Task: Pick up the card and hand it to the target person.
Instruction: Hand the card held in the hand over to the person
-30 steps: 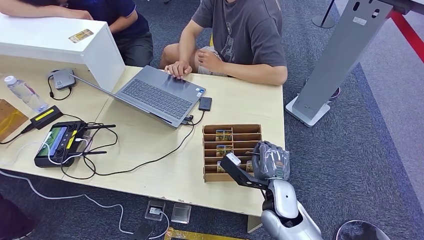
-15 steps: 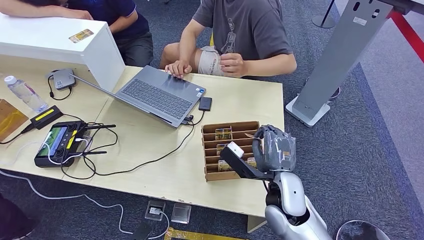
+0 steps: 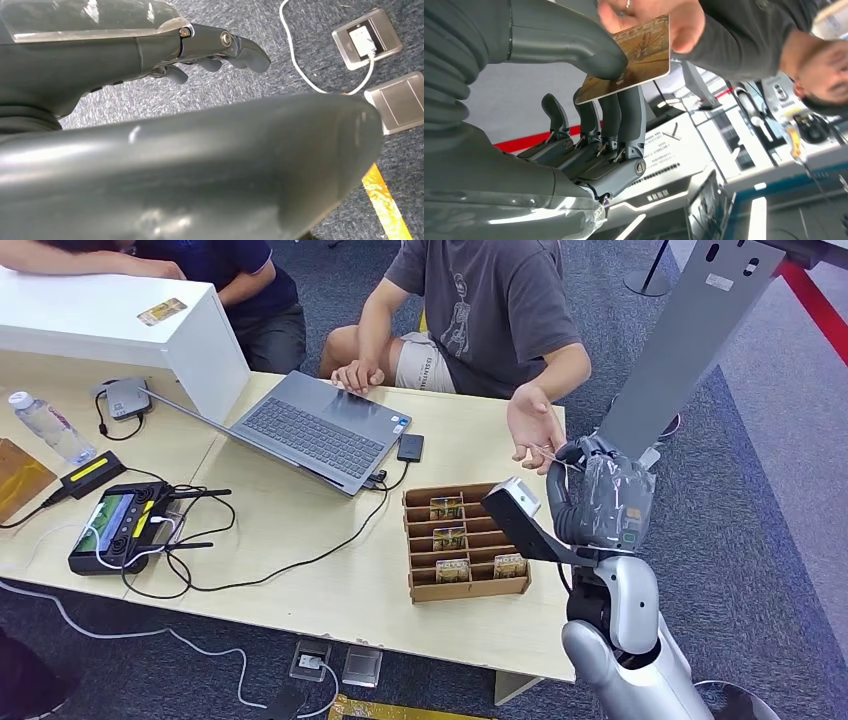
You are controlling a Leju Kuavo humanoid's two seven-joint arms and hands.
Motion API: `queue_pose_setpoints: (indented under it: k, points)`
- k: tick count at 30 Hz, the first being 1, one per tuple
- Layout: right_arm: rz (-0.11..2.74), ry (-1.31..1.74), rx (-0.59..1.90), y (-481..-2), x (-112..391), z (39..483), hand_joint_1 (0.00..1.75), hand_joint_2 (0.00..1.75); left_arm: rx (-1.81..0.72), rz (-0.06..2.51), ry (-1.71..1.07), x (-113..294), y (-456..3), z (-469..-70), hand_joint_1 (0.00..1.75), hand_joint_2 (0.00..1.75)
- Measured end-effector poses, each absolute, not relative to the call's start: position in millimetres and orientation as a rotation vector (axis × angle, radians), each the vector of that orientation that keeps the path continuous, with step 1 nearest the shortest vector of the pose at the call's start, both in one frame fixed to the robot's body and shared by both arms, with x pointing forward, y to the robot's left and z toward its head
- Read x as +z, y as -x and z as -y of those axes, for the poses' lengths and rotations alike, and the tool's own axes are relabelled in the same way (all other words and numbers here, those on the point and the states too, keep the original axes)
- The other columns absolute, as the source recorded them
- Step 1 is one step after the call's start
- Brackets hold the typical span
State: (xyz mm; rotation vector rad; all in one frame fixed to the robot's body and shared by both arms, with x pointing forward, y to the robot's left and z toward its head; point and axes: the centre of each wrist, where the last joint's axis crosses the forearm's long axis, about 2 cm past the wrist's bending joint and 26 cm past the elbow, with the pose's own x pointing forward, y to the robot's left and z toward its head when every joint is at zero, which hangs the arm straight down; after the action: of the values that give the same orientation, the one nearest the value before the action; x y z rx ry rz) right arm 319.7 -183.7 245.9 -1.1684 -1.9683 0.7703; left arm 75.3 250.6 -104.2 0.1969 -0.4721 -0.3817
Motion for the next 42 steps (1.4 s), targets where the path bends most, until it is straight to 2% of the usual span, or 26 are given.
queue_pose_setpoints:
  k: [3, 15, 16, 18, 20, 22, 34, 42]
  points:
    - [2.011, 1.188, 0.754, -330, 256, 186, 1.49, 1.75, -0.393, 0.476, -0.196, -104, -76, -250, 0.00, 0.00]
    - [1.935, 1.184, 0.852, -381, 255, 184, 1.45, 1.75, -0.451, 0.500, -0.182, -104, -79, -255, 0.00, 0.00]
    - [1.923, 1.178, 0.866, -384, 252, 183, 1.40, 1.75, -0.454, 0.500, -0.182, -104, -79, -255, 0.00, 0.00]
    - [1.894, 1.173, 0.895, -389, 245, 181, 0.86, 1.75, -0.458, 0.499, -0.183, -104, -79, -255, 0.00, 0.00]
    - [1.866, 1.173, 0.920, -393, 238, 179, 0.18, 1.75, -0.459, 0.498, -0.183, -104, -79, -256, 0.00, 0.00]
    - [1.835, 1.172, 0.946, -395, 231, 177, 0.00, 1.75, -0.459, 0.497, -0.183, -104, -79, -256, 0.00, 0.00]
    - [1.741, 1.156, 1.014, -397, 204, 170, 0.00, 1.75, -0.471, 0.494, -0.185, -104, -78, -257, 0.00, 0.00]
    - [1.830, 0.996, 0.866, -382, 181, 173, 0.00, 1.75, -0.463, 0.482, -0.191, -104, -78, -257, 0.00, 0.00]
